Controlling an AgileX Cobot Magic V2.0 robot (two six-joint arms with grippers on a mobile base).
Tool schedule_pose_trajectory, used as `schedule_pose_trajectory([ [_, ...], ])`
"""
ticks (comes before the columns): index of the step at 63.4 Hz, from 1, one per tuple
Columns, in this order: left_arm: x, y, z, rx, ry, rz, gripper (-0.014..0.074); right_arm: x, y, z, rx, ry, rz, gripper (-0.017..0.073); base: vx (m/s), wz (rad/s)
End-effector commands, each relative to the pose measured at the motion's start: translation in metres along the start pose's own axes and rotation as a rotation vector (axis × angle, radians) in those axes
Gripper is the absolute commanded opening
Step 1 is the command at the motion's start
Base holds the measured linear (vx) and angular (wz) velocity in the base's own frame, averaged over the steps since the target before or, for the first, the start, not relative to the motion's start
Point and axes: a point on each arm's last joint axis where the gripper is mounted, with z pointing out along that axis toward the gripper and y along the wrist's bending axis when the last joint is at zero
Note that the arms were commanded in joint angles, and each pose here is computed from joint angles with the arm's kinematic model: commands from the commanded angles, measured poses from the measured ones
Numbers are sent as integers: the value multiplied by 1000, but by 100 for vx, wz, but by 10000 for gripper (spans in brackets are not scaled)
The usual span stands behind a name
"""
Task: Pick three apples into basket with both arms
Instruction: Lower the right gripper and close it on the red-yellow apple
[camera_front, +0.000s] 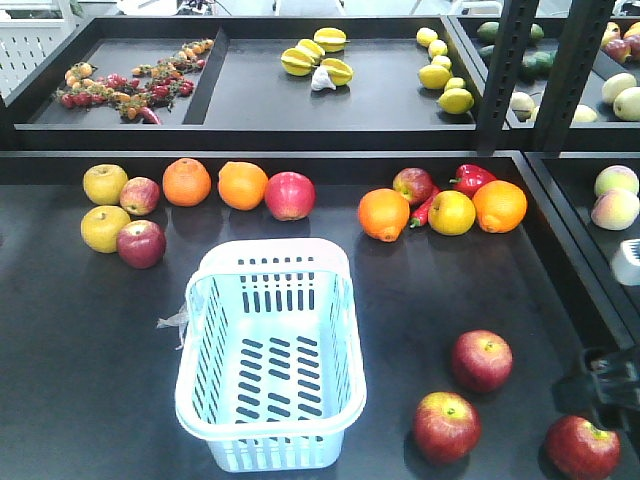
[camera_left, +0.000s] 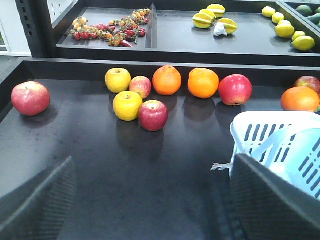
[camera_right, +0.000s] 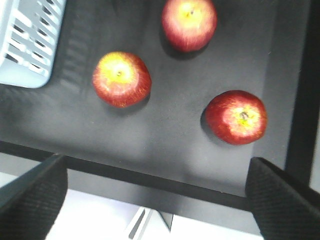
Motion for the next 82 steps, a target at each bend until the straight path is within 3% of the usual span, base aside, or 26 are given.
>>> schedule_pose_trajectory([
  [1,-11,-2,-2,22,-69,3,593,-18,4,7,-14,-45,-46,687,0,0],
  [11,-11,-2,-2,22,-69,3,593,-32,22,38,-26,-7,-161,687,0,0],
  [36,-11,-2,-2,22,-69,3,593,-46,46,121,-24,114,-229,684,0,0],
  [82,-11,-2,-2,22,-69,3,593,-47,47,197,-8,122,-219,662,0,0],
])
